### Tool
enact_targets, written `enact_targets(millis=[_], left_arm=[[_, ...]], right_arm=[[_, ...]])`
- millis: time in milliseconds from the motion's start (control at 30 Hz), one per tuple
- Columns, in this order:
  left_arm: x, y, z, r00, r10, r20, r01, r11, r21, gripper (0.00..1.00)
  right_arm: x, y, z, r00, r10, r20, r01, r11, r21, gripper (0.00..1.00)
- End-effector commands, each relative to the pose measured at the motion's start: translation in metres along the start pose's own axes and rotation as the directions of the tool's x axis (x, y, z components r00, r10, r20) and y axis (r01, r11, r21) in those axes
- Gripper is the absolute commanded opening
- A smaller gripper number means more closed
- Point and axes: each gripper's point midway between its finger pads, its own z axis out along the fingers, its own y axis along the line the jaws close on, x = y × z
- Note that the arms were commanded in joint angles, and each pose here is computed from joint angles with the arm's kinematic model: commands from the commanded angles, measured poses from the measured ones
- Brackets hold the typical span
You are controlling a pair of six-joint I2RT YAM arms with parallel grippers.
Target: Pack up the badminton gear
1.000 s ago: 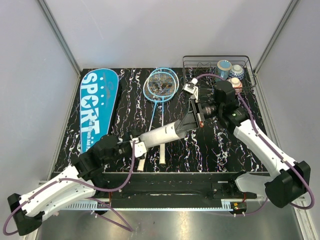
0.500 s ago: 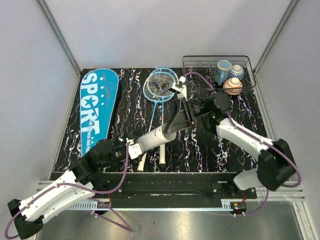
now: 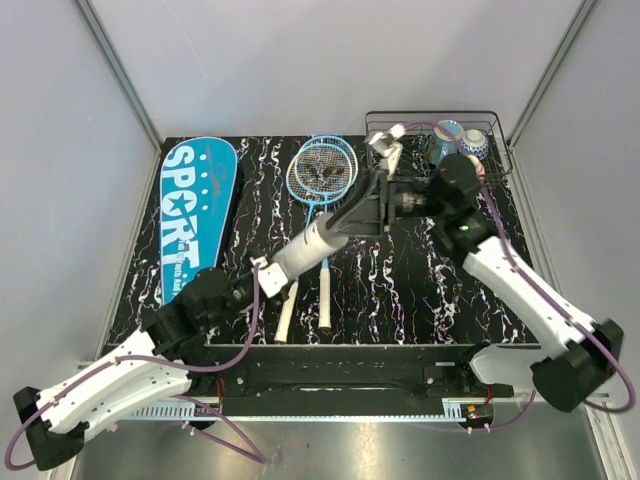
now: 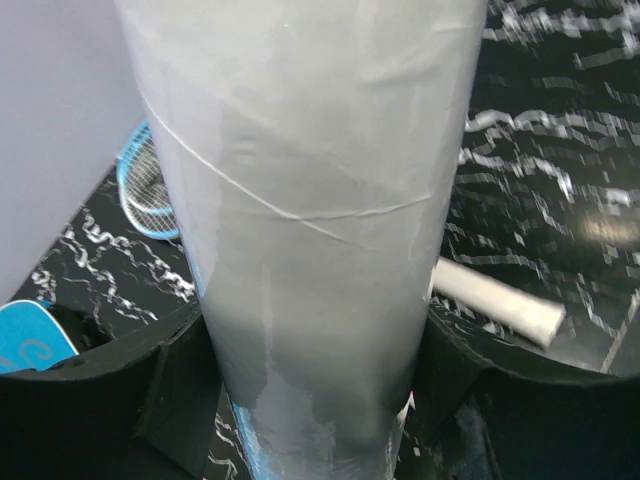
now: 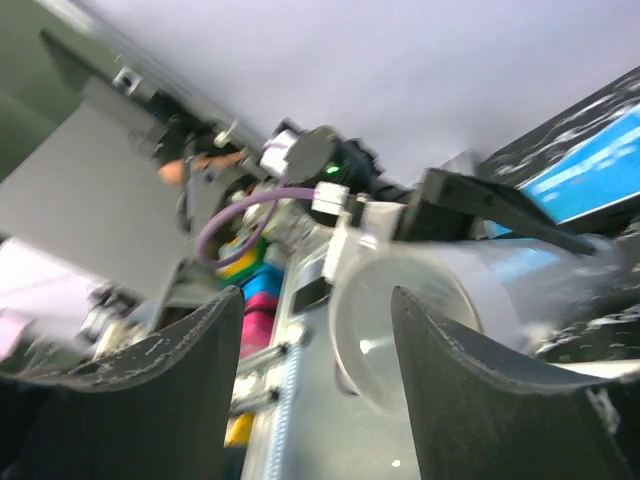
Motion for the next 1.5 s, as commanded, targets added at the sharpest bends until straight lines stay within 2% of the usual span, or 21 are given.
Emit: enact_targets(millis=[0,133,200,300,433,467,500,533,600,633,667,700,733,767,800,867,900,933,1067,1300,1467], left_arm=[[-0.09,0.068,-0.008,0.969,-0.068,0.239,0.132,0.956,-0.262,0.0],[-0.093,0.077,0.003,0.959,-0.182,0.218,0.241,0.927,-0.287,0.0],[-0.099,0.079,0.007,0.937,-0.257,0.235,0.318,0.906,-0.278,0.0],[-0.11,0.074,0.02,0.903,-0.392,0.176,0.424,0.878,-0.22,0.0],[-0.148,0.044,0.067,0.823,-0.563,0.074,0.565,0.825,-0.004,0.0],[-0.157,0.029,0.078,0.78,-0.625,0.036,0.622,0.78,0.072,0.0],[-0.186,0.016,0.083,0.766,-0.642,0.022,0.624,0.753,0.208,0.0],[-0.173,-0.002,0.115,0.748,-0.659,-0.076,0.655,0.716,0.242,0.0],[-0.199,-0.013,0.137,0.68,-0.72,-0.141,0.719,0.617,0.32,0.0],[-0.178,-0.03,0.171,0.641,-0.729,-0.24,0.763,0.569,0.307,0.0],[-0.178,-0.038,0.185,0.593,-0.754,-0.282,0.8,0.512,0.313,0.0],[-0.195,-0.038,0.197,0.578,-0.764,-0.286,0.806,0.48,0.346,0.0],[-0.169,-0.054,0.229,0.534,-0.766,-0.358,0.843,0.445,0.303,0.0],[-0.169,-0.058,0.244,0.483,-0.792,-0.373,0.872,0.394,0.291,0.0],[-0.181,-0.061,0.255,0.471,-0.799,-0.374,0.872,0.359,0.333,0.0],[-0.17,-0.083,0.29,0.441,-0.803,-0.401,0.883,0.309,0.352,0.0],[-0.185,-0.08,0.3,0.458,-0.808,-0.37,0.869,0.32,0.377,0.0],[-0.168,-0.102,0.318,0.459,-0.788,-0.409,0.874,0.32,0.365,0.0],[-0.148,-0.135,0.354,0.543,-0.733,-0.41,0.834,0.41,0.37,0.06],[-0.087,-0.153,0.406,0.565,-0.721,-0.402,0.825,0.494,0.275,0.15],[-0.065,-0.152,0.421,0.584,-0.714,-0.385,0.81,0.539,0.229,0.29]], right_arm=[[-0.029,-0.032,-0.046,0.979,-0.113,0.169,0.053,0.945,0.324,0.7],[-0.061,-0.042,-0.104,0.903,-0.246,0.352,0.007,0.828,0.56,0.79],[-0.06,-0.042,-0.121,0.887,-0.285,0.363,-0.007,0.779,0.627,0.81],[-0.054,-0.055,-0.151,0.874,-0.318,0.367,-0.089,0.638,0.765,0.84],[-0.049,-0.065,-0.231,0.805,-0.453,0.384,-0.286,0.271,0.919,0.84],[-0.045,-0.053,-0.243,0.793,-0.478,0.378,-0.308,0.221,0.925,0.83],[-0.045,-0.045,-0.252,0.775,-0.508,0.375,-0.323,0.192,0.927,0.83],[-0.045,-0.027,-0.264,0.739,-0.566,0.366,-0.337,0.161,0.928,0.82],[-0.046,-0.006,-0.27,0.7,-0.617,0.359,-0.334,0.161,0.929,0.82],[-0.046,0.008,-0.274,0.675,-0.647,0.355,-0.331,0.164,0.929,0.82],[-0.047,0.019,-0.276,0.661,-0.668,0.341,-0.321,0.158,0.934,0.82],[-0.046,0.027,-0.277,0.651,-0.68,0.338,-0.319,0.16,0.934,0.82],[-0.044,0.035,-0.28,0.639,-0.694,0.333,-0.318,0.156,0.935,0.82],[-0.043,0.042,-0.28,0.634,-0.699,0.331,-0.313,0.16,0.936,0.81],[-0.041,0.046,-0.28,0.632,-0.701,0.331,-0.308,0.165,0.937,0.82],[-0.035,0.049,-0.277,0.639,-0.691,0.337,-0.298,0.182,0.937,0.82],[-0.033,0.048,-0.275,0.643,-0.685,0.343,-0.297,0.19,0.936,0.82],[-0.029,0.049,-0.272,0.649,-0.675,0.35,-0.289,0.208,0.935,0.81],[-0.017,0.039,-0.267,0.678,-0.639,0.363,-0.288,0.224,0.931,0.81],[-0.003,0.022,-0.256,0.723,-0.573,0.387,-0.284,0.264,0.922,0.82],[0.008,-0.002,-0.263,0.747,-0.531,0.4,-0.337,0.217,0.916,0.82]])
